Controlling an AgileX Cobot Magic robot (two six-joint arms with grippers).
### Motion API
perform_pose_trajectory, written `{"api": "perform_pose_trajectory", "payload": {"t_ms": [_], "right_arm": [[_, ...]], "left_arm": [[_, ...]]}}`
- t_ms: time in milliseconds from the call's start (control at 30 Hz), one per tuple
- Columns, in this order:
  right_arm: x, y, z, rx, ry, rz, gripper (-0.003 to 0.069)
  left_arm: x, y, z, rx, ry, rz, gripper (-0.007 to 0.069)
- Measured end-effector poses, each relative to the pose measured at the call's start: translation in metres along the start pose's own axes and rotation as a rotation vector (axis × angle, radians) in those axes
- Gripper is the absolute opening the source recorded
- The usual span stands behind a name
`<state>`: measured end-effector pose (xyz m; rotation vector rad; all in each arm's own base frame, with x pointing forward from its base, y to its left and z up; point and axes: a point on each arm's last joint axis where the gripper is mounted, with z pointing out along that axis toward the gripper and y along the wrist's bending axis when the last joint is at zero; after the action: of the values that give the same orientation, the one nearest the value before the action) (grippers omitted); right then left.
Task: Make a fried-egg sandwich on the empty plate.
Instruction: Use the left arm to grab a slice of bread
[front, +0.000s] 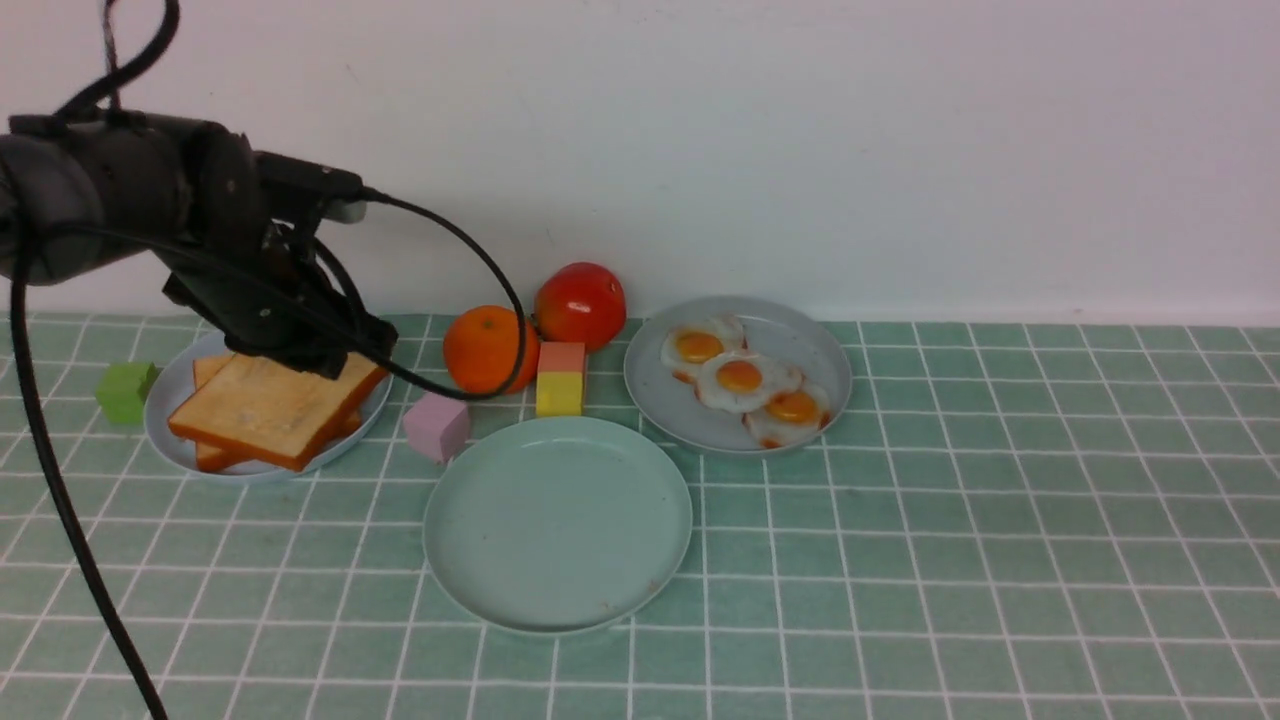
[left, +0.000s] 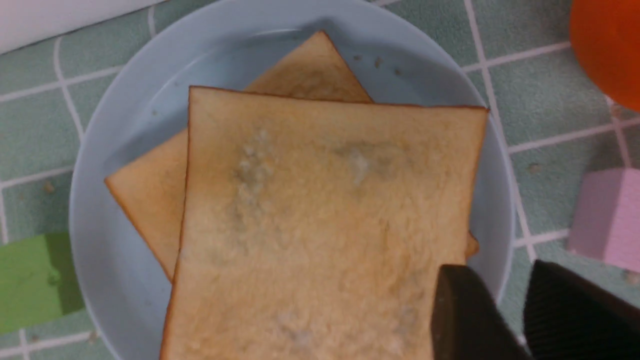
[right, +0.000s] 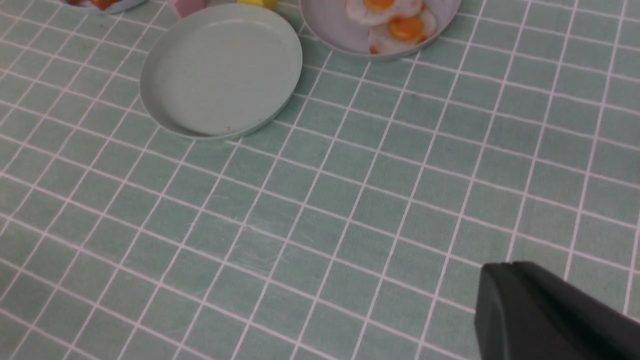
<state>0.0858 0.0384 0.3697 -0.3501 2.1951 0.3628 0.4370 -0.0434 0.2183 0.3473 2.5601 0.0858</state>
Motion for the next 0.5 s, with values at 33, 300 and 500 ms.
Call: {"api": "perform_pose_trajectory", "payload": {"t_ms": [33, 300, 500], "right_arm": [[0.0, 0.0, 0.0, -0.004, -0.003, 0.003, 0.0003], [-0.001, 0.002, 0.0, -0.022, -0.007, 0.014, 0.0008], [0.0, 0.006, 0.0, -0.068, -0.002, 0.04, 0.0013]], "left_arm": [[0.002, 0.0, 0.009, -0.006, 0.01, 0.013, 0.0303], [0.014, -0.001, 0.045, -0.032, 0.058, 0.078, 0.0406], [0.014, 0.0, 0.048, -0.038, 0.064, 0.064, 0.0277]]}}
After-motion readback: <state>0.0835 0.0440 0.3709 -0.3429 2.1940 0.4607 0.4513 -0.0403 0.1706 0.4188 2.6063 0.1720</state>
